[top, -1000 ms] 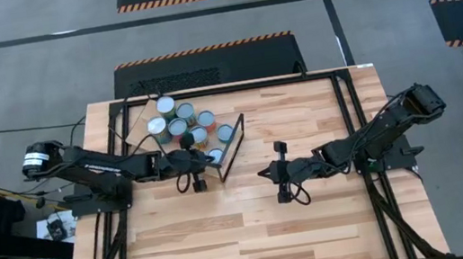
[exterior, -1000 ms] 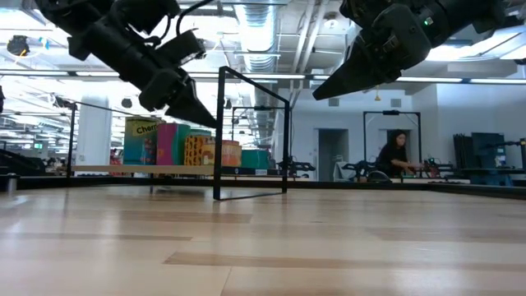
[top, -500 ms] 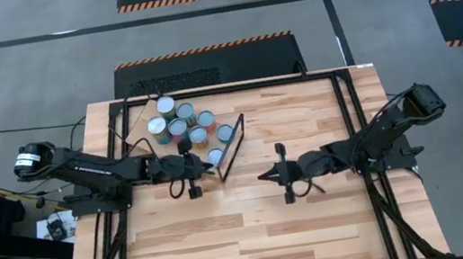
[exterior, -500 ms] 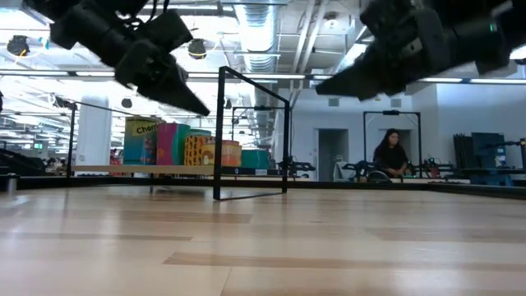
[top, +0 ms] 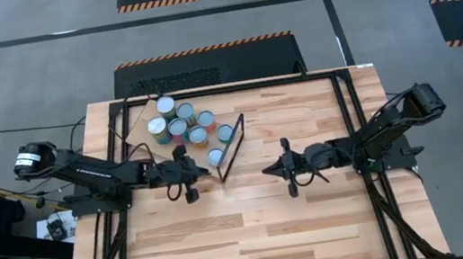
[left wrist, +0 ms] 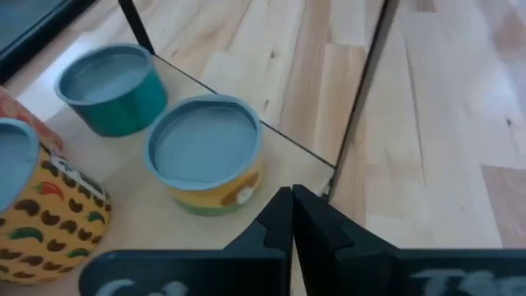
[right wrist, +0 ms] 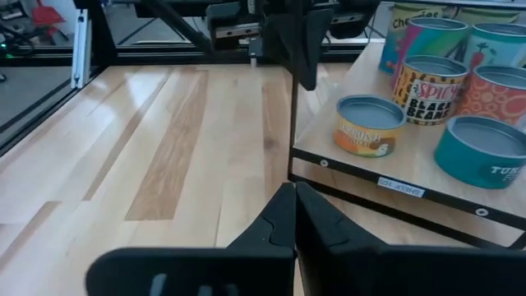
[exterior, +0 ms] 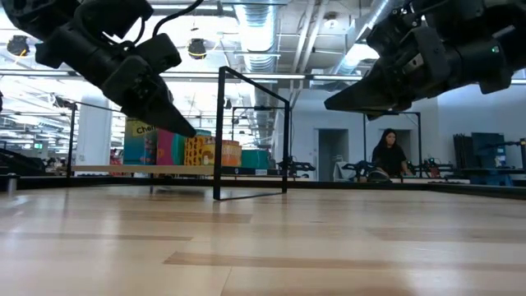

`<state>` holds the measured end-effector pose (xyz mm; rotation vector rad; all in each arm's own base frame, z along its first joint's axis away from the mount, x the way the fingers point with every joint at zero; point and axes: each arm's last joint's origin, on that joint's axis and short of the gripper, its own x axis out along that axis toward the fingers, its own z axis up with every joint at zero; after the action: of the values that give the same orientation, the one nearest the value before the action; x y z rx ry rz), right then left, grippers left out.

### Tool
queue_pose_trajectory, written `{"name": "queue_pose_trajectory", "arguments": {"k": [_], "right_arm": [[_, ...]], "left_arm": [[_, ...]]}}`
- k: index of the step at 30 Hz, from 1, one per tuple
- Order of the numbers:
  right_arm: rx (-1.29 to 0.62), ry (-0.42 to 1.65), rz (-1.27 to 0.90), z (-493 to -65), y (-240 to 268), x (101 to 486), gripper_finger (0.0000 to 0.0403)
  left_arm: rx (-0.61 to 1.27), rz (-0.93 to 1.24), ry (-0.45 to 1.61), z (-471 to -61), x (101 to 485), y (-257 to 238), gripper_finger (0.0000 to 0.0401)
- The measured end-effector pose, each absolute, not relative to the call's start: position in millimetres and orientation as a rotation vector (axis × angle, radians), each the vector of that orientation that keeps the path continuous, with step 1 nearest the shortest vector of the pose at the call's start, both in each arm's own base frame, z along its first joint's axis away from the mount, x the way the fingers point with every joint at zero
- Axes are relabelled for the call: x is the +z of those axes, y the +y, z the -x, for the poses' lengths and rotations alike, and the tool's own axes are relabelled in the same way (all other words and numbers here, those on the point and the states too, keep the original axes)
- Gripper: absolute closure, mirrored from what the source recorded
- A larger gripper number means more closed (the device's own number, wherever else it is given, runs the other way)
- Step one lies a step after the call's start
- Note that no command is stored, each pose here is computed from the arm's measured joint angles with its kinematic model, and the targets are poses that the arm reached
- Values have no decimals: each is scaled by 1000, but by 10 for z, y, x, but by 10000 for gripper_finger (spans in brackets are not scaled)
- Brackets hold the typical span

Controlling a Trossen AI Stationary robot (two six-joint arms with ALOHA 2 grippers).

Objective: Pick and place cans onto a shelf
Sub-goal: Put the canned mushrooms on the shelf

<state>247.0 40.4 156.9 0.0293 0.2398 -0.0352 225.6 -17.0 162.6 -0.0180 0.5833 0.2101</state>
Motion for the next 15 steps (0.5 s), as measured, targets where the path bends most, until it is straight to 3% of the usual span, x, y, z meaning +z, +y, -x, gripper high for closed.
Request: {"name": "queue_pose_trajectory", "arguments": {"k": [15], "right_arm": [[-35, 241, -30, -2469, 405, 1568, 386]], "left_arm": [[221, 38, 537, -2281, 1662, -165, 401]]}}
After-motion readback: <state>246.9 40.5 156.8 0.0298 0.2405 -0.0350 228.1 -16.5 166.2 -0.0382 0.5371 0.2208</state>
